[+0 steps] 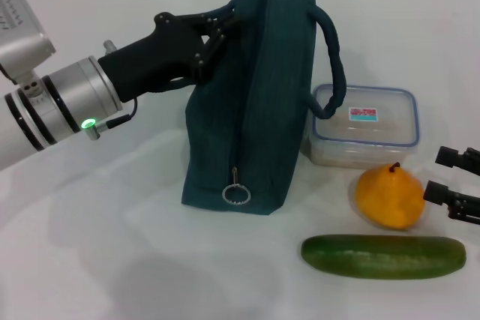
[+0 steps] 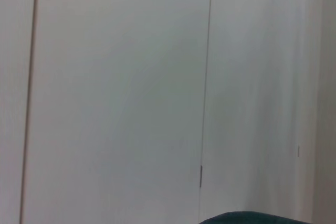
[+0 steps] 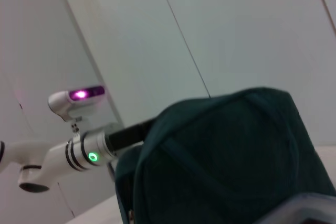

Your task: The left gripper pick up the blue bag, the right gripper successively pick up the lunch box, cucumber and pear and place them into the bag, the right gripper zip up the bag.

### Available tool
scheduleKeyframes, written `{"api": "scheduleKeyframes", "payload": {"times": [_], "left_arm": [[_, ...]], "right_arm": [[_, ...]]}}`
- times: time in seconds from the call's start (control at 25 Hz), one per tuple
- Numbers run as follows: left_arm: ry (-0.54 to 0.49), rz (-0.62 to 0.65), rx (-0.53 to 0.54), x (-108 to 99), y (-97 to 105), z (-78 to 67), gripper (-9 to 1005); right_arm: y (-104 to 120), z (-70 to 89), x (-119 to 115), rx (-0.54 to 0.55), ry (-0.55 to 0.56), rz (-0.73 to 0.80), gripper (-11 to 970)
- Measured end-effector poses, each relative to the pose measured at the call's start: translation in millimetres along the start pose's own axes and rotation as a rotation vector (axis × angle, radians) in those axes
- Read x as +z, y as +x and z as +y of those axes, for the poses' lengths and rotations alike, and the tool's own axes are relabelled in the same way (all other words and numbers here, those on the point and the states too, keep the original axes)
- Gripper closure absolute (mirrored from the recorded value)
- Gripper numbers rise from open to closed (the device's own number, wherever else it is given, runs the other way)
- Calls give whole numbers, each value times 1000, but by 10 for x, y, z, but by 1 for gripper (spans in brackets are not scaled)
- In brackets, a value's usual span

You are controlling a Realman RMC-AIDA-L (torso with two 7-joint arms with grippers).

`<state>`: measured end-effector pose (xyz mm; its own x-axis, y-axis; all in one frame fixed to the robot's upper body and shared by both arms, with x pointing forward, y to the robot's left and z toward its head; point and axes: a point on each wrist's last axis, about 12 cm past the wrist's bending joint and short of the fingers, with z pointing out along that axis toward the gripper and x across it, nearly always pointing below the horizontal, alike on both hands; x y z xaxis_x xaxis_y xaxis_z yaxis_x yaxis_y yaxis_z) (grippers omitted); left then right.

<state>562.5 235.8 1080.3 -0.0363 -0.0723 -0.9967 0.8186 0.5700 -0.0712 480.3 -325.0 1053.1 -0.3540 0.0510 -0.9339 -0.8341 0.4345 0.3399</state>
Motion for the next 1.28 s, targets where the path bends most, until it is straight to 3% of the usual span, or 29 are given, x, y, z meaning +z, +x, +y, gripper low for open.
{"api": "scheduleKeyframes", "payload": {"times": [0.64,1.28], "left_arm": [[-33,-29,13,-14,11,5,957],[-22,-39,37,-10,-27,17,957]], "right_arm": [[-129,-188,301,35,20,72,123],[-237,-333,342,99,86,77,124]]}}
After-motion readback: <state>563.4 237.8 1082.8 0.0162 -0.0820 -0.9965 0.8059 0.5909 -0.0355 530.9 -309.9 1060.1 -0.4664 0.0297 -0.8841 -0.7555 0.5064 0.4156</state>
